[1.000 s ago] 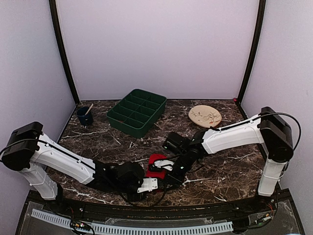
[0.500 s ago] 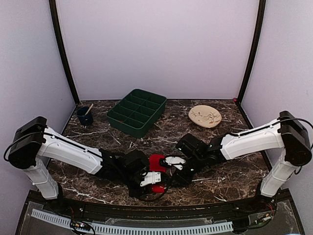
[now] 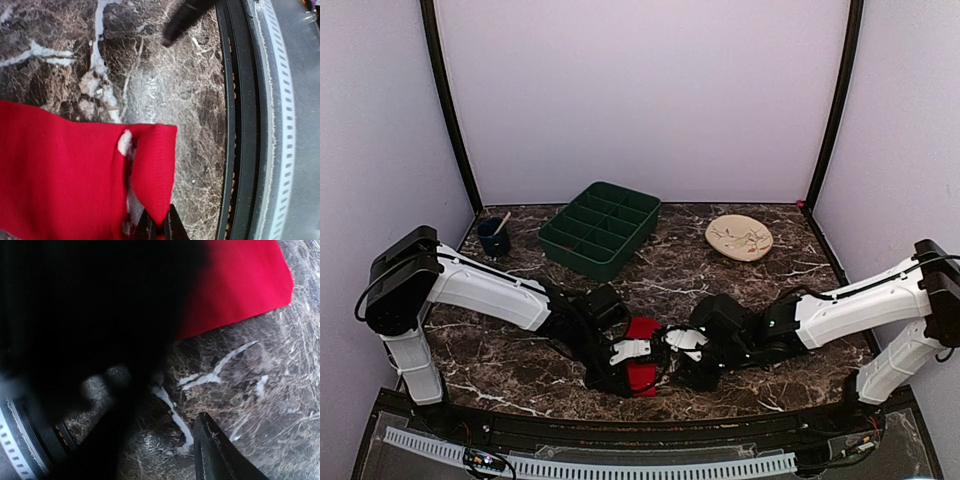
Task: Roll the socks
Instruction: Roll the sock at the center of the board.
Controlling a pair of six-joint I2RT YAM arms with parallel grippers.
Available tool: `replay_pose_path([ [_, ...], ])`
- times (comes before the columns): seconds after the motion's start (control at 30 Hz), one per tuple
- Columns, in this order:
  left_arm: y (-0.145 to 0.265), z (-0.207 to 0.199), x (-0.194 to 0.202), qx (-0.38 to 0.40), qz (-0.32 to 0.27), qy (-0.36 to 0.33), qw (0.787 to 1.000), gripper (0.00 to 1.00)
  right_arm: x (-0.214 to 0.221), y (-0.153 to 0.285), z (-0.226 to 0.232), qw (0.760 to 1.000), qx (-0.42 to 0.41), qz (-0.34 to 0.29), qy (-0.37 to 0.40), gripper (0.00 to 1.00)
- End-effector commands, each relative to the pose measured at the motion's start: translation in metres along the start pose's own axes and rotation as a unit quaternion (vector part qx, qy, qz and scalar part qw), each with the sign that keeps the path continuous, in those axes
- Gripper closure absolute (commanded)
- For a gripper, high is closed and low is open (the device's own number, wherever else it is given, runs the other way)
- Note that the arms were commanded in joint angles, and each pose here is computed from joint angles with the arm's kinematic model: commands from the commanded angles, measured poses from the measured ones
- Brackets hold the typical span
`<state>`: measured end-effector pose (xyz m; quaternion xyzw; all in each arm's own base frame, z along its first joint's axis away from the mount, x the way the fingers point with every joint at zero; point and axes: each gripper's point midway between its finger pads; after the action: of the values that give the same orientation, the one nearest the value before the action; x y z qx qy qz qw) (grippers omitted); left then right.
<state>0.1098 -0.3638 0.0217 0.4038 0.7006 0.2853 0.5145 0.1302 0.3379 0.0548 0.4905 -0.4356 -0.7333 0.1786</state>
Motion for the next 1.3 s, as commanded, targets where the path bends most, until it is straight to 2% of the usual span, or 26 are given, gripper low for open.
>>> replay_pose_path([
  [0.0, -0.001, -0.015, 0.019, 0.087, 0.035, 0.056, 0.994, 1.00, -0.004, 0.007, 0.004, 0.998, 0.043, -0.035, 0.024, 0.52],
  [0.23, -0.001, -0.015, 0.018, 0.149, 0.035, 0.096, 0.983, 1.00, -0.001, 0.012, 0.026, 0.994, 0.062, -0.048, 0.078, 0.53],
  [0.7, -0.001, -0.003, 0.019, 0.194, 0.038, 0.148, 0.969, 1.00, -0.020, -0.011, 0.062, 0.975, 0.076, -0.047, 0.204, 0.57],
  [1.27, -0.004, 0.005, 0.025, 0.226, 0.054, 0.182, 0.955, 1.00, -0.024, -0.048, 0.068, 0.946, 0.104, -0.016, 0.306, 0.58],
])
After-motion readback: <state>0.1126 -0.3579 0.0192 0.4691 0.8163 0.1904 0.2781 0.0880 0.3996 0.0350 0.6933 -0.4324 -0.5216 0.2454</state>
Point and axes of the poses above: each gripper's point midway between its finger pads, its own y axis back along the fingers, its own z axis along the line the jaws close on, x = y × z, and after that the axes turned 5 degrees about -y, right-handed
